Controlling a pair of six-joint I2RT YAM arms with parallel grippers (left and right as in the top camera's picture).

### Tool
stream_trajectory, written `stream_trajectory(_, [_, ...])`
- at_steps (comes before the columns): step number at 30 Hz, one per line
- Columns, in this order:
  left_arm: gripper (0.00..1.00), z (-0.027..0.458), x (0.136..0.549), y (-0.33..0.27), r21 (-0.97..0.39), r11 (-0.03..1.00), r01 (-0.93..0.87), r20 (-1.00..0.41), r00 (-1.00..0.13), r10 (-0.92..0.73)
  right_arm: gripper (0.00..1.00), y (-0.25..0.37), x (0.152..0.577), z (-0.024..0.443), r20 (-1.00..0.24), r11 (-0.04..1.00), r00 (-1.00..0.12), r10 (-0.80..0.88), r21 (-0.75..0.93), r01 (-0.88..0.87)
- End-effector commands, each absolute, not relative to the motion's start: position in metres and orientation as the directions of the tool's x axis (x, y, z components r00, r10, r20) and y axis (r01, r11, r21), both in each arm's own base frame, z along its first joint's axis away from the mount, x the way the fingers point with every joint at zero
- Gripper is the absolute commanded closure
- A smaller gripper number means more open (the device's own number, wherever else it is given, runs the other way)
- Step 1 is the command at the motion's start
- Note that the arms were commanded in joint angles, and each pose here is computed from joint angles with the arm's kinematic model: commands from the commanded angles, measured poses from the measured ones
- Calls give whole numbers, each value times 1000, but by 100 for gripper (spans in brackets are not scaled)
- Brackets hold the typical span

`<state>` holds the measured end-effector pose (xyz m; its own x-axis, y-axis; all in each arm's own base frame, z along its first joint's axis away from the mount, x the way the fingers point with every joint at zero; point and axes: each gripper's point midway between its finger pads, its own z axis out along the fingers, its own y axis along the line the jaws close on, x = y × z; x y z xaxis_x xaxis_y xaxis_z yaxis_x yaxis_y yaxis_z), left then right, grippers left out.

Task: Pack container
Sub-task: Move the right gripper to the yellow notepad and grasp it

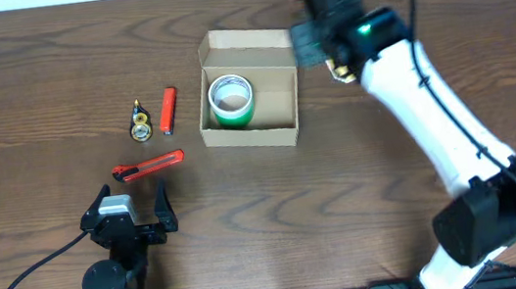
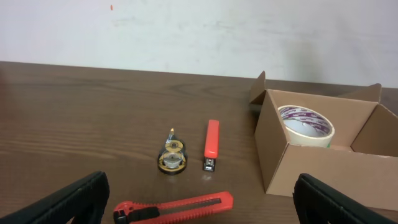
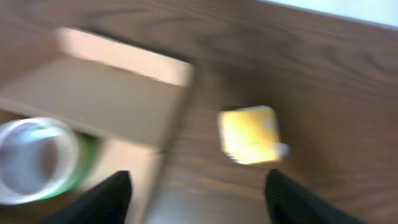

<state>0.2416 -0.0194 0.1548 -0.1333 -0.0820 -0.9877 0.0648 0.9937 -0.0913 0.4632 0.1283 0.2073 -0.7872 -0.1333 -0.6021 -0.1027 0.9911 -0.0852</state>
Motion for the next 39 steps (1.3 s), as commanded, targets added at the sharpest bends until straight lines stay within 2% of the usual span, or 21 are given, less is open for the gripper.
stream_trajectory(1, [5, 135, 242, -17, -92, 995, 45, -981, -173, -83, 19, 89, 469, 169, -524, 991, -843, -122, -107, -77])
stream_trajectory(5, [5, 135, 242, -17, -92, 995, 45, -981, -173, -83, 1, 62, 477, 143, -474, 998, -879, -57, -45, -41])
stream_trajectory(12, [5, 135, 242, -17, -92, 995, 45, -981, -173, -83, 1, 49, 489, 93, -407, 999, -913, -40, -10, -39])
stream_trajectory(20, [5, 135, 242, -17, -92, 995, 45, -981, -173, -83, 1, 62, 509, 60, -419, 988, -895, -154, -51, -146])
stream_trajectory(34, [5, 135, 242, -17, -92, 995, 45, -981, -173, -83, 1, 63, 525, 27, -427, 980, -882, -198, -79, -182])
stream_trajectory(39, [5, 135, 242, -17, -92, 995, 45, -981, -173, -83, 1, 63, 518, 9, -383, 980, -901, -201, -77, -186])
